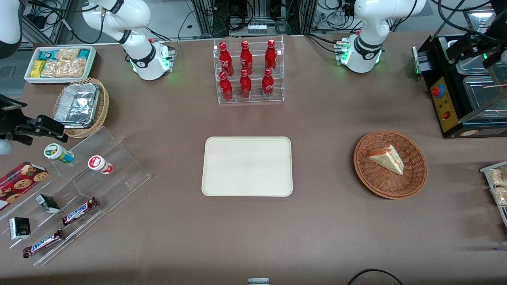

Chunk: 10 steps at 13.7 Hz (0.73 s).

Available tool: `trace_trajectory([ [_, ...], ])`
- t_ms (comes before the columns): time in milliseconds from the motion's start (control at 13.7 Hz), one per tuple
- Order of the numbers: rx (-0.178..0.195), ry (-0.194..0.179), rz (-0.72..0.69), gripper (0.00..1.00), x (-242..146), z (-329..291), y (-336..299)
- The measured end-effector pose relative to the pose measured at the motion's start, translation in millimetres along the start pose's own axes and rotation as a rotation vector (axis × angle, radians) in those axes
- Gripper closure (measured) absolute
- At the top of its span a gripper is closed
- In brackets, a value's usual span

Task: Place sandwich from basket to tray
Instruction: 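Move the left gripper over the wicker basket toward the sandwich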

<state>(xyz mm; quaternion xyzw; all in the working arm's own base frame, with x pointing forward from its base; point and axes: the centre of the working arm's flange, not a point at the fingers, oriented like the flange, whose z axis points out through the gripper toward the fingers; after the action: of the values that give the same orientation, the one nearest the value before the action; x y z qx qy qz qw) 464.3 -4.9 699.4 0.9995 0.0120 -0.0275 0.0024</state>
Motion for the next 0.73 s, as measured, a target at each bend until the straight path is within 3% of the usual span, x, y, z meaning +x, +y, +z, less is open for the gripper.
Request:
trace_trajectory([
  [293,0.004,-0.022,-0.004,0.00,8.6,10.1,-2.3],
  [512,0.032,-0.090,-0.073,0.00,40.9,49.0,-12.3],
  [732,0.039,-0.126,-0.217,0.00,82.4,104.2,-36.8],
])
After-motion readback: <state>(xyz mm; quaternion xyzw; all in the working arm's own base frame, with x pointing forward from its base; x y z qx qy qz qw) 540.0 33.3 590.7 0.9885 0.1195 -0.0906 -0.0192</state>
